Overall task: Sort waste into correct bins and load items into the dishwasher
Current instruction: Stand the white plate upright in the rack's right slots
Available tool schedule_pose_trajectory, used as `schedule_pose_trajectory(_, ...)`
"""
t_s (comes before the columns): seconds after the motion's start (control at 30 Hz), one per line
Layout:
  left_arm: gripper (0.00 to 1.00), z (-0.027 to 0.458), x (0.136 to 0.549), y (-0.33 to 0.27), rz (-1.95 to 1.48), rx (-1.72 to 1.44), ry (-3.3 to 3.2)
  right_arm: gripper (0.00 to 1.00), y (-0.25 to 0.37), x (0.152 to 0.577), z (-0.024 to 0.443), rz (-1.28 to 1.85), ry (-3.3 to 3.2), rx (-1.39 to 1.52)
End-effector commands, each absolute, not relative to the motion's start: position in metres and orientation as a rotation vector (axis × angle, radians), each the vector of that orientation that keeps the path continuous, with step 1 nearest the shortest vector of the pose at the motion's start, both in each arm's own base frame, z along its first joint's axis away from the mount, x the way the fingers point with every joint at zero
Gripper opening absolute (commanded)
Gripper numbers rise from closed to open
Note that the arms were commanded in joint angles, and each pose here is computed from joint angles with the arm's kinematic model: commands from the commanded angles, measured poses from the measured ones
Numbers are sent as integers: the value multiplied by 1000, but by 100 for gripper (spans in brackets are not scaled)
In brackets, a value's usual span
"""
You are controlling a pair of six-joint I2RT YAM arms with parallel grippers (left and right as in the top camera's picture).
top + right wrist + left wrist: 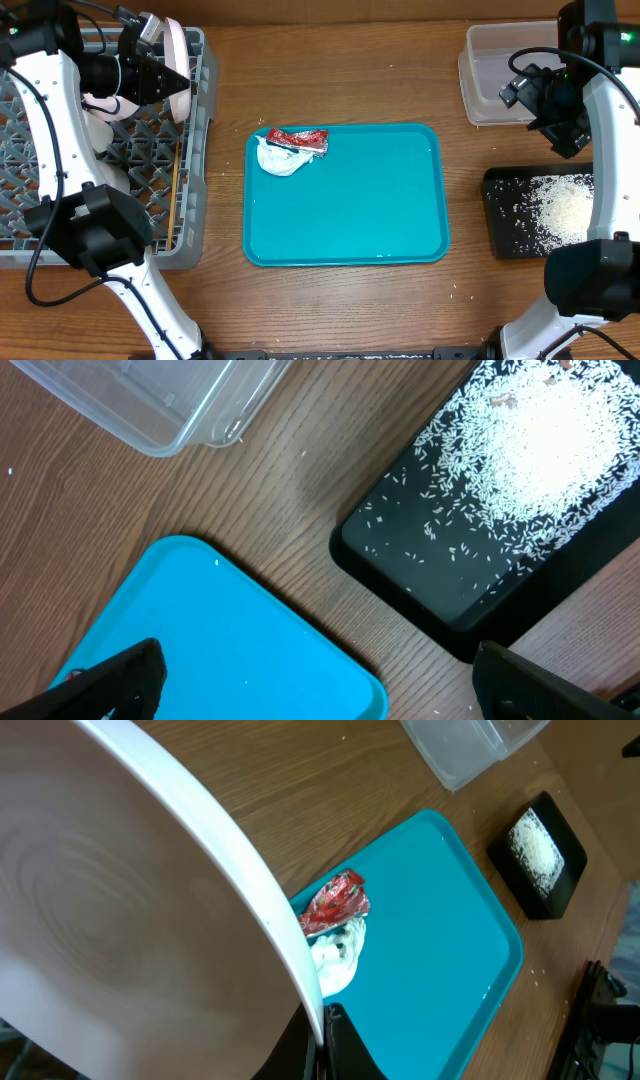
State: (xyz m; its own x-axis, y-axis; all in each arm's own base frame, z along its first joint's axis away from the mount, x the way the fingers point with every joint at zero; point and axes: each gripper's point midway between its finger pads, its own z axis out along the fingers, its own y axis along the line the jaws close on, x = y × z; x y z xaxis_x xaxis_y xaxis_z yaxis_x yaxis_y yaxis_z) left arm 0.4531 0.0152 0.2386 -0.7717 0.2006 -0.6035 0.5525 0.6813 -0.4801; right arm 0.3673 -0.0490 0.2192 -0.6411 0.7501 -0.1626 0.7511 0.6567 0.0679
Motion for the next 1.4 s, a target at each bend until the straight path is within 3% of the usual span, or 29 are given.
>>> schedule_pose_trajectory(0.0,4,229,458,12,-944,636,2338,100,-49,369,225,-4,2681,1216)
schedule_pose_trajectory(0.43,9,191,465,16,-1016,602,2390,100,-49,369,225,-4,2681,1216)
schedule_pose_trajectory(0.47,18,192,466,18,-1013,596,2389,100,-49,369,225,-4,2681,1216)
schedule_pose_trajectory(0.53,58,192,467,22,-1016,555,2402,100,-49,369,225,-4,2681,1216)
schedule_pose_trajectory(0.6,84,192,468,29,-1023,483,2423,100,-49,369,225,-4,2681,1216)
schedule_pose_trajectory(0.67,100,194,468,40,-1025,406,2439,100,-49,369,225,-5,2682,1216)
schedule_pose_trajectory(0.87,100,213,459,86,-947,169,2503,100,-49,369,225,-4,2681,1216)
schedule_pose_trajectory(1.07,100,284,447,132,-737,-78,2433,100,-49,369,225,-4,2681,1216)
schedule_pose_trajectory(1.27,100,355,423,131,-611,-90,2307,100,-49,369,225,-4,2681,1216)
schedule_pose_trajectory(1.37,100,379,415,122,-679,-285,2267,100,-49,369,225,-4,2681,1216)
